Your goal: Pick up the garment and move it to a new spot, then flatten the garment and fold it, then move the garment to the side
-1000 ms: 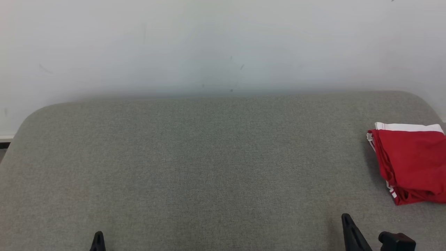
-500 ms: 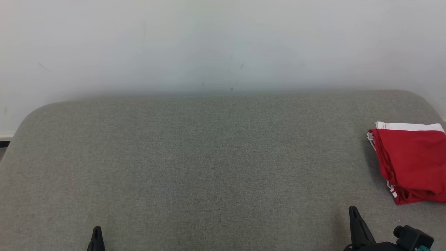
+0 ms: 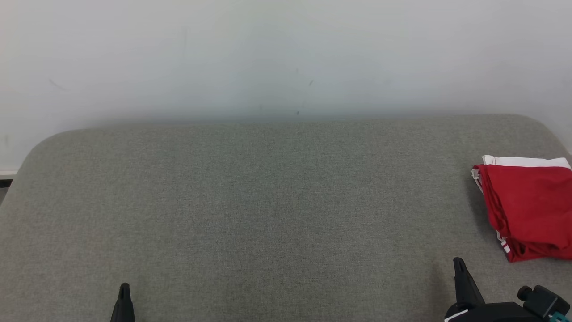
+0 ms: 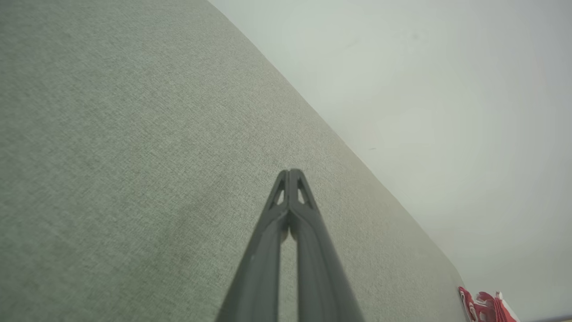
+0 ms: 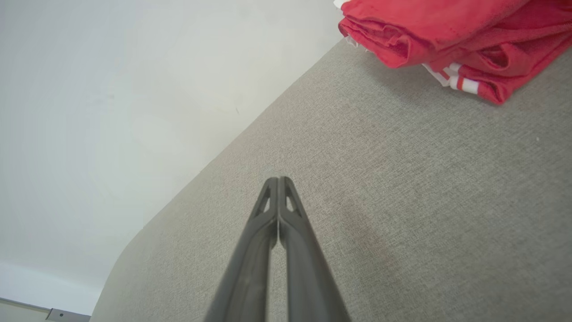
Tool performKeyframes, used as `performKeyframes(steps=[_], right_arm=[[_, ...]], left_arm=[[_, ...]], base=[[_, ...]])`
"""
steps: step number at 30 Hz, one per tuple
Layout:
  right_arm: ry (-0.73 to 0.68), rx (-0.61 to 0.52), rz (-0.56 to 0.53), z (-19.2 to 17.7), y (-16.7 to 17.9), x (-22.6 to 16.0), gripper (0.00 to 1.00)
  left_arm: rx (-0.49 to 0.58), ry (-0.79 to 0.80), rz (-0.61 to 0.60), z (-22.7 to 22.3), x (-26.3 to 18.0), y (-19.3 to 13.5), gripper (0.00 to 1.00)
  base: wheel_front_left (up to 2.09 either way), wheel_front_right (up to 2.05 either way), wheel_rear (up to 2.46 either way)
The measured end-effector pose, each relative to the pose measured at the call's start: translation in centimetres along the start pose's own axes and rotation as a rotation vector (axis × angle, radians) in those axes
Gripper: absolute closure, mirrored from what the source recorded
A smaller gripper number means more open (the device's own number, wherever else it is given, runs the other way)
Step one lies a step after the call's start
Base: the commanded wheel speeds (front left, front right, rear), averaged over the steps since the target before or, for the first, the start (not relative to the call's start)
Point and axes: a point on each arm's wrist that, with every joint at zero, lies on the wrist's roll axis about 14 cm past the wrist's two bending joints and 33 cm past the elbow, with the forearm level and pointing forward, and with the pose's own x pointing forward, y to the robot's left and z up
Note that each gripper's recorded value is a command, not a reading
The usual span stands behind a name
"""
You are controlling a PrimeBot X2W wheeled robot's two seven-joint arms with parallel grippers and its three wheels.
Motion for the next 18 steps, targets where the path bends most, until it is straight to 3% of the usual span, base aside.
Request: performKeyframes(steps=[18], right_arm=[[-0.019,0.243,0.007,1.2,0.5,0.7,1.0]], left_arm=[[-0.219,0.015,-0.016,0.3,0.8,-0.8,1.0]], base=[[0.0,0.0,0.0]])
